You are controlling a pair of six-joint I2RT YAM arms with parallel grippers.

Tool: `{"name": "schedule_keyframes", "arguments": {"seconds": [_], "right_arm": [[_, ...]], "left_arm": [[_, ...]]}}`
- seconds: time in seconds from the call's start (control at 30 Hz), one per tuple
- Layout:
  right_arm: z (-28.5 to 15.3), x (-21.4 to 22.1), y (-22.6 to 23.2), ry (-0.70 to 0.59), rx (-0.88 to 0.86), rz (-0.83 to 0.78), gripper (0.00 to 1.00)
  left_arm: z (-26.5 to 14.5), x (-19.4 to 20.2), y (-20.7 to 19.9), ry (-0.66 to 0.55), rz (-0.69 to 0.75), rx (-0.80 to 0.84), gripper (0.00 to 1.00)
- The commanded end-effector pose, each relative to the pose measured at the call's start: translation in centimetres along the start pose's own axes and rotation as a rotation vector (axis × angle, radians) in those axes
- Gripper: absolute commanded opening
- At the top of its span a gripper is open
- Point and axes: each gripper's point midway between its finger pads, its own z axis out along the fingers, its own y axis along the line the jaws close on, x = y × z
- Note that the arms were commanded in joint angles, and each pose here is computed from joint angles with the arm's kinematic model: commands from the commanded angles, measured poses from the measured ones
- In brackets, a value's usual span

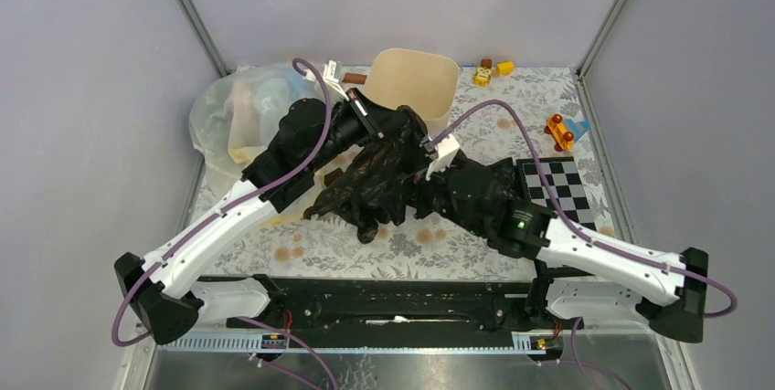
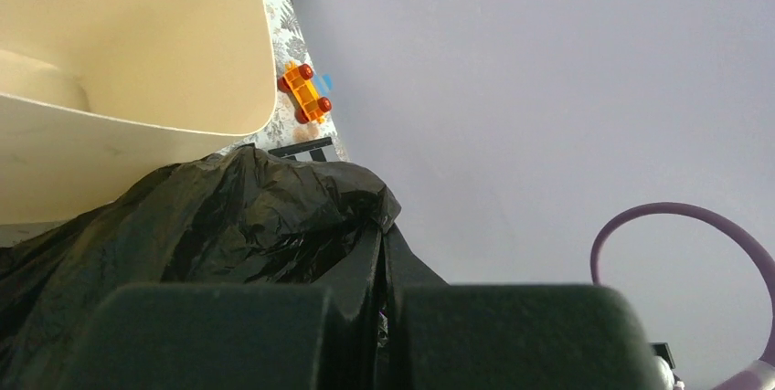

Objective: Put the trash bags into the trash bin

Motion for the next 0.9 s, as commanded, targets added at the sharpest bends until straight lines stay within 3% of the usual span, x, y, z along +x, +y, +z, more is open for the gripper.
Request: {"name": "schedule_keyframes", "arguments": {"seconds": [0.0, 0.1, 0.23, 0.33, 0.47, 0.6, 0.7, 0.87], "right_arm": [[2.0, -4.7, -0.7, -0.222, 0.162, 0.077, 1.00], [3.5, -5.3, -0.6, -0.247, 0.203, 0.102, 0.96], [4.6, -5.6, -2.3, -0.311, 0.316, 0.159, 0.81], [4.9, -6.1, -2.0, -0.341, 0.301, 0.162, 0.78], [5.8, -6.3, -0.7, -0.316, 0.250, 0.137, 0.81], [6.7, -5.3, 1.5, -0.249, 0.130, 0.076, 0.98], [6.8, -5.0, 1.9, -0.253, 0.096, 0.066, 0.99], [6.4, -5.8, -0.4, -0.297, 0.235, 0.120, 0.65]], "left_arm": [[-1.3, -2.4, -2.5, -0.115, -0.059, 0.102, 0.00], [-1.4, -2.2, -2.2, -0.113, -0.061, 0.096, 0.00], [-2.3, -2.4, -2.3, -0.118, -0.051, 0.099, 0.00], [-2.9, -2.8, -1.8, -0.143, -0.038, 0.071, 0.00], [-3.2, -2.6, -1.3, -0.144, -0.037, 0.059, 0.00], [-3.3, -2.5, -1.4, -0.141, -0.034, 0.063, 0.00], [-3.3, -2.4, -1.5, -0.135, -0.031, 0.067, 0.00], [-3.2, -2.0, -1.3, -0.120, -0.031, 0.070, 0.00]]}}
